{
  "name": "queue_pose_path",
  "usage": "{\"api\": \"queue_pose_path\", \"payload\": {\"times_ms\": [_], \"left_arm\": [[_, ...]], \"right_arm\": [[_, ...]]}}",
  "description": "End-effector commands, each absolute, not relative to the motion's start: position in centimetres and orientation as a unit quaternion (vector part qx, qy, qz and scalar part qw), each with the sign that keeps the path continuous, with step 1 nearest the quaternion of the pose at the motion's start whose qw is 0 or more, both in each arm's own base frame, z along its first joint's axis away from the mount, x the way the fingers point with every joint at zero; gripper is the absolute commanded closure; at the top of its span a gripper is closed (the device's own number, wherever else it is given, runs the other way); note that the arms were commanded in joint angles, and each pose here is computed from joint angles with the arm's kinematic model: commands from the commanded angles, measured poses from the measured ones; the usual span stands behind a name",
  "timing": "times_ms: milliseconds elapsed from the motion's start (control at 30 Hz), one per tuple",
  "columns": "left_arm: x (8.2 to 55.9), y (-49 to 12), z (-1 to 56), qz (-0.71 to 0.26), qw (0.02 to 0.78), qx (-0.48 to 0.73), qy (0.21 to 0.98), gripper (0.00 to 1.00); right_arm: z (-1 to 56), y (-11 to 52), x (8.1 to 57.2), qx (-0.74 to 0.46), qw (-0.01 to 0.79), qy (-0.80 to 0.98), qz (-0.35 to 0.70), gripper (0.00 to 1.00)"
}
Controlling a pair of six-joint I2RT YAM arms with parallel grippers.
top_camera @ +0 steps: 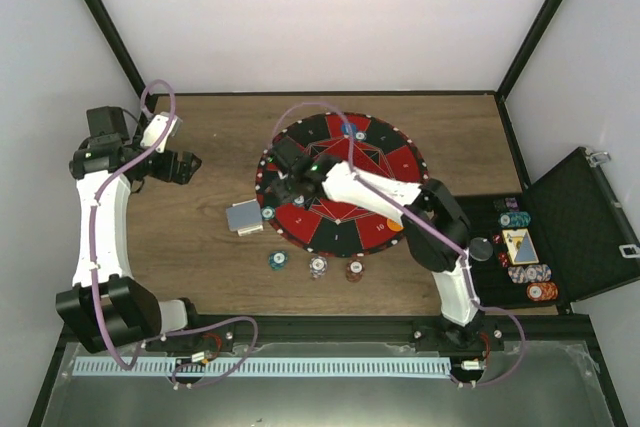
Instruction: Distribute texas hold em gaming equipment
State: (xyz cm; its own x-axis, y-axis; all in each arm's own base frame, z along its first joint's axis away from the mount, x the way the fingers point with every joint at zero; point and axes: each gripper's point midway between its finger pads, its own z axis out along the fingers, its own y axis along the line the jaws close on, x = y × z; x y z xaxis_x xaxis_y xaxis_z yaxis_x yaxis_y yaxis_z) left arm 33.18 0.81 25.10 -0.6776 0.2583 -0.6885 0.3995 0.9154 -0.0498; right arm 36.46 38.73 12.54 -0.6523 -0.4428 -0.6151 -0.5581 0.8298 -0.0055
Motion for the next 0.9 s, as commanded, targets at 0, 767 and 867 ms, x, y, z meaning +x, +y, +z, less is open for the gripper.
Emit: {"api": "queue_pose_path", "payload": {"times_ms": [0,767,867], "left_arm": [[32.4,0.6,26.6,-0.097,0.372,0.183,0.905,0.00],[31.5,0.3,27.5,-0.095,0.380,0.187,0.901,0.00],[31.6,0.4,27.5,-0.091,0.380,0.188,0.901,0.00]], "right_arm": [[9.5,40.2,33.6,-0.299,0.264,0.911,0.106,0.45],[6.2,42.2,18.8,-0.381,0.189,0.890,0.162,0.23],[5.7,42.3,18.6,-0.387,0.184,0.890,0.157,0.24]]}}
